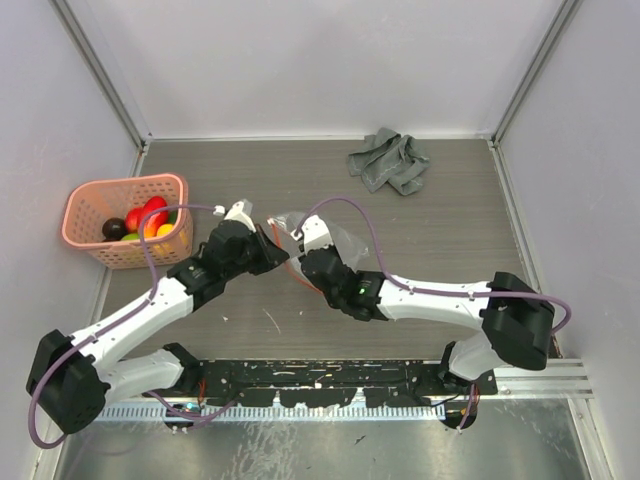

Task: Place the food in the zip-top bag and seal the zipper
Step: Open the zipper of the food storage bag.

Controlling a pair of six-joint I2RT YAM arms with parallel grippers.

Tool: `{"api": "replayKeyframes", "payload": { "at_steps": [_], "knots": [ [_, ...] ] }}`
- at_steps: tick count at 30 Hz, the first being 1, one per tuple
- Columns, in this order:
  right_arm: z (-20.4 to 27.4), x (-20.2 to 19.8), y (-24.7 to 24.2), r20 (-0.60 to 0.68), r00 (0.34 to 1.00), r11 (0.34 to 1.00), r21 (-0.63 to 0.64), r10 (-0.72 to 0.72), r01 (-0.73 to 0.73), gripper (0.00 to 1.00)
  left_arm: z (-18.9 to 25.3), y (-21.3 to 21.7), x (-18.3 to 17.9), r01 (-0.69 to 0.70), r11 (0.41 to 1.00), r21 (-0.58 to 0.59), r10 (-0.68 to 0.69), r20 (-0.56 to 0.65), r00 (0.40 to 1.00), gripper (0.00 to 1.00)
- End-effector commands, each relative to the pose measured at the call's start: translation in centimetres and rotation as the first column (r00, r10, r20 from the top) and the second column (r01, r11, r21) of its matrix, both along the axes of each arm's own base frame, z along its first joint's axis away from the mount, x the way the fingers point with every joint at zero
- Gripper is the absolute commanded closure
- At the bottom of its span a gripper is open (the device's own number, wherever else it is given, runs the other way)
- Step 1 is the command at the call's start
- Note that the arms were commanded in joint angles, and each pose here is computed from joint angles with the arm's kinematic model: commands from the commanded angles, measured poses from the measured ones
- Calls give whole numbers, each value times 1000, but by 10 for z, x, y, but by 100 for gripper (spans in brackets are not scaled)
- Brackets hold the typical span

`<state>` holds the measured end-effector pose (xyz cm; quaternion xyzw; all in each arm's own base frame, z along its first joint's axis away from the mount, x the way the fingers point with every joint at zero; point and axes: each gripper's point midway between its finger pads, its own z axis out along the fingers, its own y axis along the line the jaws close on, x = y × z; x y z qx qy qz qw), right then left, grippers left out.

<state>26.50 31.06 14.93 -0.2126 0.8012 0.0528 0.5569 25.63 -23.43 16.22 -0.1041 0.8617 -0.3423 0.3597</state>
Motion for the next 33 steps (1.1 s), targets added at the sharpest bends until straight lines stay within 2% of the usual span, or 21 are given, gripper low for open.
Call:
{"api": "replayKeyframes", "payload": {
  "at_steps": [1, 4, 13, 16, 20, 27, 31, 33],
  "knots": [
    [64, 13, -12, 140, 985, 993, 75, -97, 87, 82, 23, 7, 2, -5, 999, 39, 3, 54, 999, 100],
    [75, 16, -20, 175, 977, 992, 62, -119, 109, 90, 22, 12, 0, 3, 997, 82, -6, 44, 999, 100],
    [108, 25, -44, 253, 949, 983, 41, -186, 181, 98, 30, 31, 2, -20, 976, 217, 8, 55, 998, 100],
    [113, 31, -54, 255, 943, 977, 55, -211, 204, 99, 36, 33, 3, -24, 975, 223, 9, 69, 998, 100],
    [117, 38, -59, 237, 950, 978, 88, -203, 187, 99, 48, 21, 4, 14, 985, 172, -29, 89, 996, 99],
    [119, 40, -50, 245, 959, 989, 77, -141, 126, 99, 67, 1, 15, 38, 994, 103, -49, 112, 993, 84],
    [116, 46, -51, 243, 959, 989, 65, -142, 131, 99, 74, -5, 20, 38, 995, 91, -48, 113, 992, 69],
    [115, 48, -52, 243, 959, 989, 54, -145, 136, 99, 78, -5, 22, 32, 996, 85, -42, 118, 992, 57]
  ]
}}
